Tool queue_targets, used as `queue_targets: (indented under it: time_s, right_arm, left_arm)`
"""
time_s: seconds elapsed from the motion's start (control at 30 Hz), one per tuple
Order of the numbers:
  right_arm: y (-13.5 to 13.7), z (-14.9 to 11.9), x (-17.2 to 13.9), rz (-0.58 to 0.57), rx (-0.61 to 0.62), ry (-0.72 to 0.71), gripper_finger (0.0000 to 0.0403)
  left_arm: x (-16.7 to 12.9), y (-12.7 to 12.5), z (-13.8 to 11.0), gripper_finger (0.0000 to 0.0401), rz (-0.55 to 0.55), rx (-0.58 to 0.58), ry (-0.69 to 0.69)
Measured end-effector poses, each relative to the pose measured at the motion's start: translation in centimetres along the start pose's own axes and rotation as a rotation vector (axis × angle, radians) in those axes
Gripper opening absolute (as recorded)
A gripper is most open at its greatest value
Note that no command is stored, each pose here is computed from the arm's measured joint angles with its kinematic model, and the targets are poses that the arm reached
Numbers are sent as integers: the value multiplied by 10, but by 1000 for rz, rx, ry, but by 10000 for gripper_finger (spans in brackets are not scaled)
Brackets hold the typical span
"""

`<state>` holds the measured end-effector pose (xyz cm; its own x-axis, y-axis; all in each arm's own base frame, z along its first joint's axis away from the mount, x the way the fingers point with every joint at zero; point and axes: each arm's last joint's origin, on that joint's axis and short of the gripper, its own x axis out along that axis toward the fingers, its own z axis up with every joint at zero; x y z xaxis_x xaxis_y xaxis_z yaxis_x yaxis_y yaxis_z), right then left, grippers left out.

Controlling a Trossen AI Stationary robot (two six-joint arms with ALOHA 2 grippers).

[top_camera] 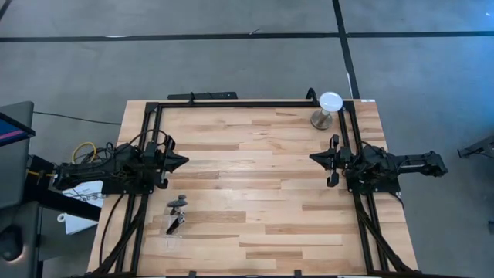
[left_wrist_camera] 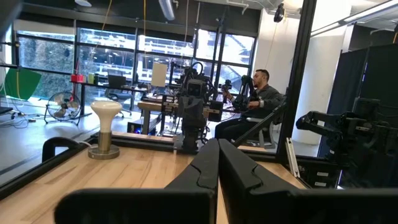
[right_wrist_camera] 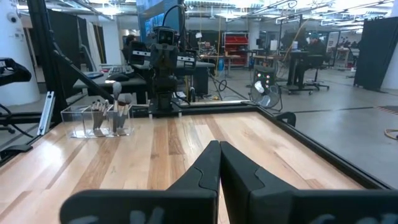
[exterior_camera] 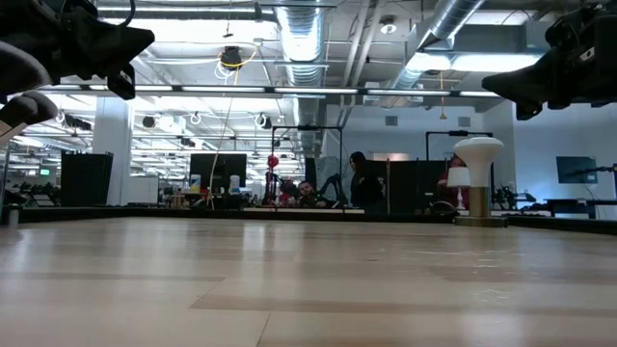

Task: Put items in baskets/containers
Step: Return to home position

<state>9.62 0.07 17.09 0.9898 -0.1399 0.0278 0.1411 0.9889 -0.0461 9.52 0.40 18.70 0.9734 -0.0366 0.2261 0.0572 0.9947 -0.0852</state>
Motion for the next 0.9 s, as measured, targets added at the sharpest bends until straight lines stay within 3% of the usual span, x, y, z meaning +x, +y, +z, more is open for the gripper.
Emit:
queue_targets:
  time_s: [0.9]
  right_arm:
    - [0,0,0,0,0,0,0]
  left_arm:
    - [0,0,1,6,-2,2,-14]
